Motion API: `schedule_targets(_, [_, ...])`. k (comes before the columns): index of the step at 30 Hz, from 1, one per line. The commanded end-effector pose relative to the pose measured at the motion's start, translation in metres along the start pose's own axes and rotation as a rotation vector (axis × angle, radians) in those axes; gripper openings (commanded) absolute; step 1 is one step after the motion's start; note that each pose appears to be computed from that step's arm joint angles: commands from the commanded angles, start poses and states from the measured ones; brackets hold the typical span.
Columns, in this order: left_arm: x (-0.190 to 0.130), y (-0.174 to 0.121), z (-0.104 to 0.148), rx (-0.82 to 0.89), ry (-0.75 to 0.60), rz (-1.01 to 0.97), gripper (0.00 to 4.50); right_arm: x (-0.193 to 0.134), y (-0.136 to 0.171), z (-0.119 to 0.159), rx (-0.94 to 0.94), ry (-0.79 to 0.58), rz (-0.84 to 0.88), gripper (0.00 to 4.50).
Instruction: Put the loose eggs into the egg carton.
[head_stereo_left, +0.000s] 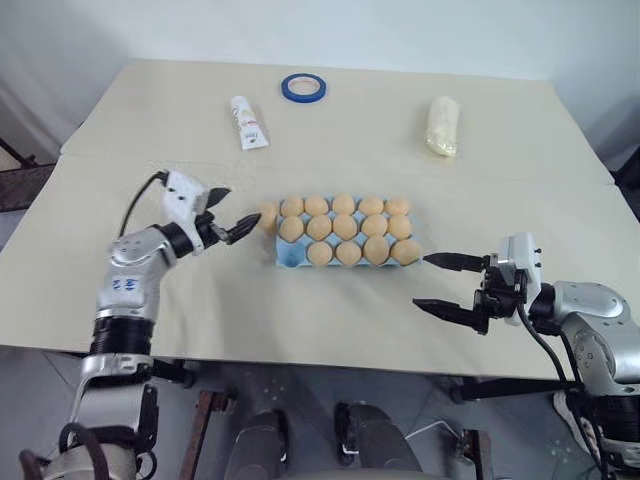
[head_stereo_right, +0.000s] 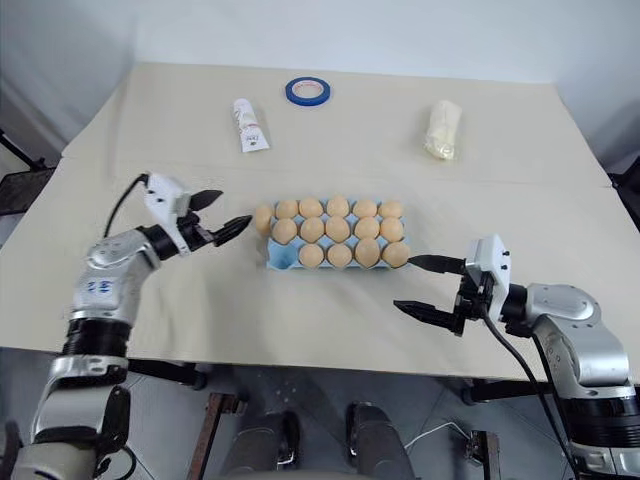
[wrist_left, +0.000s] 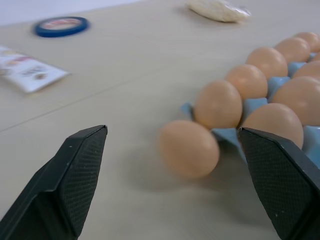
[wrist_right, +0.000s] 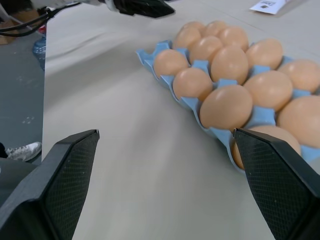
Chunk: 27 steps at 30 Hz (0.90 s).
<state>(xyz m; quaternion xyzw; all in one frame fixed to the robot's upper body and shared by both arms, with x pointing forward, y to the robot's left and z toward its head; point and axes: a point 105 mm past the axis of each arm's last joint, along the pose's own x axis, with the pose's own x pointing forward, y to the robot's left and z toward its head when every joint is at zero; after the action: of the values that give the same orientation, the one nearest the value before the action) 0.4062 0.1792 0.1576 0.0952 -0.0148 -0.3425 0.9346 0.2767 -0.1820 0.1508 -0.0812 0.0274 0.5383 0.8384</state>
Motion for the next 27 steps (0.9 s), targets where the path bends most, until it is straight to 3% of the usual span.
schedule_targets(1, [0.010,0.012,0.003,0.039,-0.008,0.036,4.49,-0.005,0.003,0.009,-0.036,-0.015,-0.019,4.50])
schedule_targets(24, [0.027,0.019,-0.020,-0.007,0.081,0.080,4.49,-0.007,0.008,0.003,-0.030,0.011,-0.048,4.50])
schedule_targets(27, [0.028,0.021,-0.019,-0.023,0.070,0.096,3.90,-0.007,0.006,0.003,-0.032,0.012,-0.051,4.50])
